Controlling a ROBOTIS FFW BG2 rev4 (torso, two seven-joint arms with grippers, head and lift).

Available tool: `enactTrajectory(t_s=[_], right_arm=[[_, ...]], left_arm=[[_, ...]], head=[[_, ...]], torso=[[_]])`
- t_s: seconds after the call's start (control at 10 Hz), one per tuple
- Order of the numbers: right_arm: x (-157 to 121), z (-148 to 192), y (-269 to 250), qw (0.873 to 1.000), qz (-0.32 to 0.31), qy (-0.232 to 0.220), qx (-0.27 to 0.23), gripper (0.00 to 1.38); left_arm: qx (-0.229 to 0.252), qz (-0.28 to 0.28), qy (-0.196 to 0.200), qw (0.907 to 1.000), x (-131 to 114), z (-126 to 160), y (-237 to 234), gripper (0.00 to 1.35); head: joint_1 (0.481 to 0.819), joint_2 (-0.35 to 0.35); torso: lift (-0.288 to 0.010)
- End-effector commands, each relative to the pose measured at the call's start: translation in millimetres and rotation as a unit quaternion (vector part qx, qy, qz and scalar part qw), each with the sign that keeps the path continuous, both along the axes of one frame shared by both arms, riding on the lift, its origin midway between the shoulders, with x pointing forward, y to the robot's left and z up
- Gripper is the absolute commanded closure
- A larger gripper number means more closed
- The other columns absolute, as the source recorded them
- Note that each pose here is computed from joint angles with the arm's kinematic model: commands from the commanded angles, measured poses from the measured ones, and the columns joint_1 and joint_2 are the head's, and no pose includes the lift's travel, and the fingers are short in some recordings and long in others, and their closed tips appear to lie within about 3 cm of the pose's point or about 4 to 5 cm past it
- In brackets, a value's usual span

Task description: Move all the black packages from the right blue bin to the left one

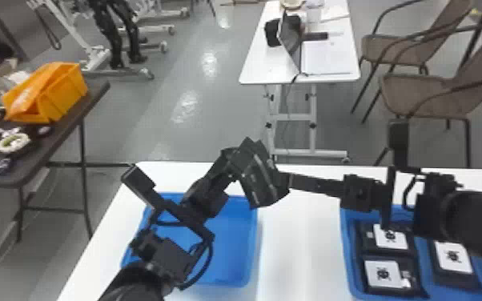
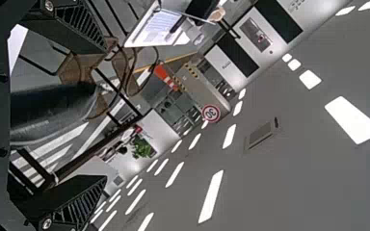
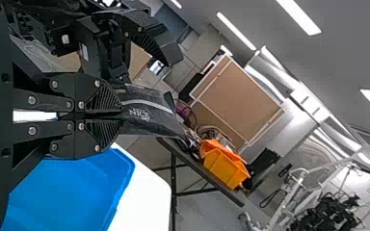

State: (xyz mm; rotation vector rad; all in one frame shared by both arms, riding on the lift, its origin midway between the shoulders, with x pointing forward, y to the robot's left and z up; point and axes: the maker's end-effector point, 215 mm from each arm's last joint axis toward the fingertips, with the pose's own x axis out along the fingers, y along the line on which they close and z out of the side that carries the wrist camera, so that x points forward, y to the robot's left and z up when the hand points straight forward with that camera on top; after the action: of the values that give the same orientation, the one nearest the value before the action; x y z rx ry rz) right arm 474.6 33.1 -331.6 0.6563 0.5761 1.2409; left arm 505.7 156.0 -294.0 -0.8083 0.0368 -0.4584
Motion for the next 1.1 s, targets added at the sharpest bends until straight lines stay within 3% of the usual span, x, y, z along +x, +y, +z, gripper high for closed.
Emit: enactTrajectory(t_s=[0.0,0.1,0.2,0.3,0.9,1.0], right_arm=[[-1,-6,9,1.000,0.011,0.001,-0.003,1.09],[0,-4,8,1.000,0.010,-0.001,-0.002,1.09],[1,-3,8,1.000,0.009,-0.007,-0.002,1.09],[2,-1,7,1.000,0.007,-0.012,-0.002,1.09],[23,-12,5,0.999,-0.034,-0.024,0.008,1.07],[27,-19,5,0.999,-0.043,-0.015,0.017,0.97]], left_arm=[[0.008,-0.016,0.009,0.9998,0,-4,-8,0.13],[0.016,-0.029,0.027,0.9991,-3,-13,-10,0.44],[0.041,-0.030,0.047,0.9976,-4,-22,-3,1.10],[0.068,-0.011,0.054,0.9962,-5,-24,10,1.21],[0.037,0.029,0.037,0.9982,-3,-12,27,1.22],[0.034,0.038,0.033,0.9981,-3,-10,30,1.22]], head=[[0.695,0.211],[0.695,0.212],[0.695,0.212],[0.695,0.213],[0.695,0.243],[0.695,0.242]], torso=[[-0.040],[-0.040],[-0.040],[-0.040],[-0.040],[-0.040]])
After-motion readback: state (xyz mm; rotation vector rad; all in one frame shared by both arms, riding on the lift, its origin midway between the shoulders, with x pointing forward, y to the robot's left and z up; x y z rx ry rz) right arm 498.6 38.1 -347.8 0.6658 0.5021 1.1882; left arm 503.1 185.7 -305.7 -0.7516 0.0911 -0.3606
